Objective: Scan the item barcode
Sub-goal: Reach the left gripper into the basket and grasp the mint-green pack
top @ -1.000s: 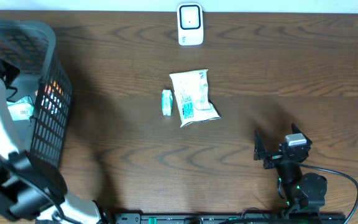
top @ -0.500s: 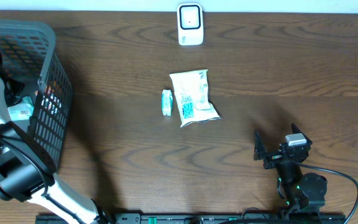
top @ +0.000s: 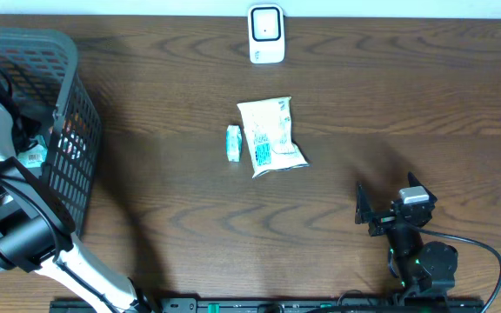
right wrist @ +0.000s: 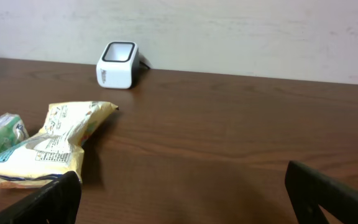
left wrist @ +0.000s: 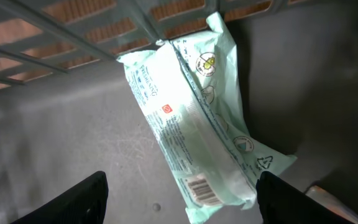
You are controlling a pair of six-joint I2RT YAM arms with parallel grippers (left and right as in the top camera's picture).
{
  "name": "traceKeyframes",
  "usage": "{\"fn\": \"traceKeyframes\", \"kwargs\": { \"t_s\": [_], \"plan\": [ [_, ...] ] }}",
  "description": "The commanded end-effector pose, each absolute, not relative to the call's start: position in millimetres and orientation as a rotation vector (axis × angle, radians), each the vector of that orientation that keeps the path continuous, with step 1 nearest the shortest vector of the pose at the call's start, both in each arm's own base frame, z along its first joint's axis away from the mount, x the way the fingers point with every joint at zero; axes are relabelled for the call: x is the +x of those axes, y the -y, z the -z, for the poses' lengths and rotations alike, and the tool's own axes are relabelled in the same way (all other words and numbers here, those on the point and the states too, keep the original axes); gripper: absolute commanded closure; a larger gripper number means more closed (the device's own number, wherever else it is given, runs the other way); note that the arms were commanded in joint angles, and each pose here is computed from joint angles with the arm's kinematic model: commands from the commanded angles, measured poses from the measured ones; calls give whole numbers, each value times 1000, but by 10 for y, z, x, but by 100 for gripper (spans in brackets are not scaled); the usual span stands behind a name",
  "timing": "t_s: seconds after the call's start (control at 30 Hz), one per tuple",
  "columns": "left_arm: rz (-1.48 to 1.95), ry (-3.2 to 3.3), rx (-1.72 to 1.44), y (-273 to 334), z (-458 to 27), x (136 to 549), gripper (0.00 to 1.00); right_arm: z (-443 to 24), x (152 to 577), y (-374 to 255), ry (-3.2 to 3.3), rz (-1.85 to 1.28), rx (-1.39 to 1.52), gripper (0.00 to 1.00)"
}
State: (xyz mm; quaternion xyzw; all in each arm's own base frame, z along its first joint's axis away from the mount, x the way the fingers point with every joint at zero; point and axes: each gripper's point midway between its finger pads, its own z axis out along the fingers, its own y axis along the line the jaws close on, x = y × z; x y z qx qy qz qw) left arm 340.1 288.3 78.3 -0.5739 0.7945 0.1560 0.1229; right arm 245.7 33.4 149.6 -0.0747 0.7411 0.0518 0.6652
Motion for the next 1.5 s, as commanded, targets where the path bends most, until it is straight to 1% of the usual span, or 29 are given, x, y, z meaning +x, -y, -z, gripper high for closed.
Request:
{"fn": "traceKeyframes", "kwargs": {
  "t_s": [0.0,0.2,0.5,0.53,0.6,0.7,0.9,0.93,1.0,1.1,1.17,1.2,1.27,1.4,1.47],
  "plan": [
    [-473,-2356,-1669,-2854,-615,3335,25,-1489,2455,-340,-1672,-108,-180,1],
    [-474,-2360,-1668,-2815,-384,3275,25,-1489,2455,-340,-1672,-108,-180,1],
    [-472,-2353,-1666,-2814,-334,3275,26,-1489,2455,-340,-1672,-108,-180,1],
    [-472,-2353,-1666,-2814,-333,3275,29,-1489,2455,-340,-1672,-108,-180,1],
    [-472,-2355,-1667,-2810,-324,3269,31,-1489,2455,-340,-1672,-108,-180,1],
    [-473,-2360,-1669,-2793,-272,3244,37,-1489,2455,-340,-1672,-108,-180,1],
    [-461,-2385,-1676,-2726,-153,3175,43,-1489,2455,-340,-1672,-108,-180,1],
    [-461,-2385,-1676,-2726,-153,3175,45,-1489,2455,-340,-1672,-108,-180,1],
    [-461,-2385,-1676,-2727,-154,3177,52,-1489,2455,-340,-1672,-108,-180,1],
    [-459,-2386,-1676,-2724,-154,3176,73,-1489,2455,-341,-1672,-109,-181,1],
    [-443,-2401,-1667,-2702,-159,3179,81,-1489,2455,-340,-1672,-108,-180,1],
    [-429,-2406,-1659,-2689,-172,3189,88,-1489,2455,-340,-1672,-108,-180,1],
    [-416,-2404,-1658,-2676,-207,3194,92,-1489,2455,-340,-1672,-108,-180,1],
    [-381,-2362,-1638,-2671,-410,3244,93,-1489,2455,-340,-1672,-109,-180,1],
    [-360,-2321,-1618,-2674,-599,3280,93,-1489,2455,-340,-1672,-108,-180,1]
  ]
}}
